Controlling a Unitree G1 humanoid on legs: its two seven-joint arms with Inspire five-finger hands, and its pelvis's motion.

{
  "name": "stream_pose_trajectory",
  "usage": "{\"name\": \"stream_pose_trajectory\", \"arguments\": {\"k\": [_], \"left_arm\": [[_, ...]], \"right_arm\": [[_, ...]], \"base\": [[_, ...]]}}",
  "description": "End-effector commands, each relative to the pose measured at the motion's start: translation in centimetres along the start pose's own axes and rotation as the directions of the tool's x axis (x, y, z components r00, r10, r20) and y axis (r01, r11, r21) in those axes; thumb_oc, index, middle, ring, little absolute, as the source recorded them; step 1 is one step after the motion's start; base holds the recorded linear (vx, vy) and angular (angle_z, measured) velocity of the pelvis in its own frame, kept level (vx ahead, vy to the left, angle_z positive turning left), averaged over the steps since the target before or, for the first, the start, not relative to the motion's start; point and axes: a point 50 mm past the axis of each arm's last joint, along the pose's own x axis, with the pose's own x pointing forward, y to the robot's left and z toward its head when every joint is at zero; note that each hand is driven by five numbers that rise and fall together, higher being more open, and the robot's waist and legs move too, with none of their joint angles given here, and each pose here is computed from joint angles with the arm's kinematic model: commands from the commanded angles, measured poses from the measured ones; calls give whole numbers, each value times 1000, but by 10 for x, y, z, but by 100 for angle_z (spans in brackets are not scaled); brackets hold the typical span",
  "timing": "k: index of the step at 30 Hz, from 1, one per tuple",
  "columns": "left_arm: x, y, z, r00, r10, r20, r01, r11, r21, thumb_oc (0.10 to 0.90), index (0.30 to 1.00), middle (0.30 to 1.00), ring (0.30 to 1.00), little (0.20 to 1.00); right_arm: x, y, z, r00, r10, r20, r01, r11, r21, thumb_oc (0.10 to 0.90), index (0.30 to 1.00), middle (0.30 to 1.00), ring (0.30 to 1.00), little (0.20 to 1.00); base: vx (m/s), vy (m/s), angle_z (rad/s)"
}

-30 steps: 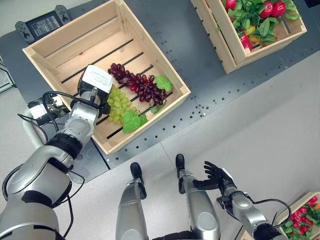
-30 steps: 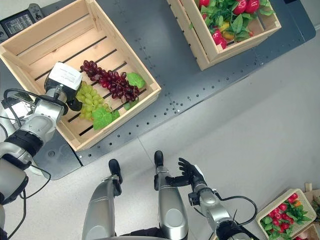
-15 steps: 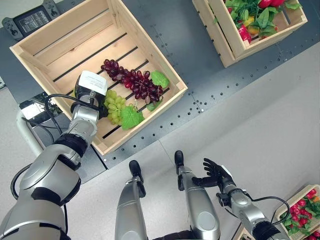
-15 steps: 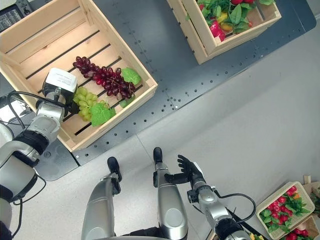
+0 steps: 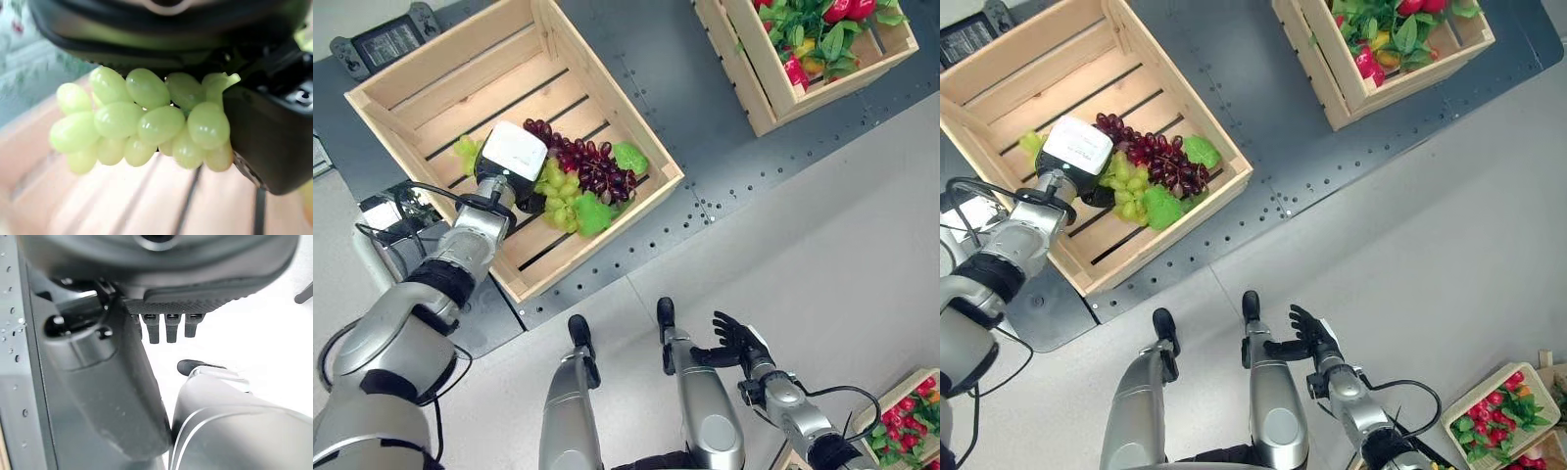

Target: Pick up the fruits from the basket on one side to the basket on the other side

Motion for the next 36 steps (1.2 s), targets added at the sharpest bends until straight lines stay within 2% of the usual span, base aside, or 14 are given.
{"name": "stream_pose_trajectory", "arguments": {"k": [1,4,10,13,18,23,26,30,32,36], "left_arm": [[4,63,-46,931,352,-99,-352,936,18,400,300,300,300,300],[-12,76,-52,895,439,-73,-440,898,-1,400,300,300,300,300],[-37,88,-52,865,501,-33,-502,864,-32,400,300,300,300,300],[-54,81,-44,876,482,5,-481,875,-60,400,300,300,300,300],[-76,69,-31,923,377,79,-372,926,-68,400,300,300,300,300],[-90,66,-23,927,337,163,-333,942,-53,400,300,300,300,300],[-88,64,-12,919,341,201,-333,940,-71,400,300,300,300,300],[-84,67,0,916,339,216,-323,940,-106,400,300,300,300,300],[-77,72,10,918,333,218,-310,941,-134,400,300,300,300,300],[-70,74,19,927,309,211,-275,945,-178,400,300,300,300,300]], "right_arm": [[-21,-28,-23,990,-136,-31,138,988,76,800,900,900,900,900],[-28,-33,-30,982,-188,-36,191,974,118,800,900,900,900,900],[-37,-39,-30,969,-247,-9,246,959,139,800,900,900,900,900],[-44,-50,-16,951,-305,47,290,937,197,800,900,900,900,900],[-59,-77,13,913,-384,134,356,914,196,800,900,900,900,900],[-79,-98,71,884,-328,332,248,933,262,800,900,900,900,900],[-90,-100,129,809,-226,543,133,970,205,800,900,900,900,900],[-98,-90,172,717,-157,679,75,986,148,800,900,900,900,900],[-103,-75,200,650,-85,755,13,995,101,800,900,900,900,900],[-108,-43,221,594,125,795,-185,983,-17,800,900,900,900,900]], "base": [[24,-13,5],[29,-11,14],[61,-38,13],[93,-58,13],[76,-22,5],[50,-21,0],[0,1,7],[-3,5,-2],[-42,4,2],[-41,-7,2]]}}
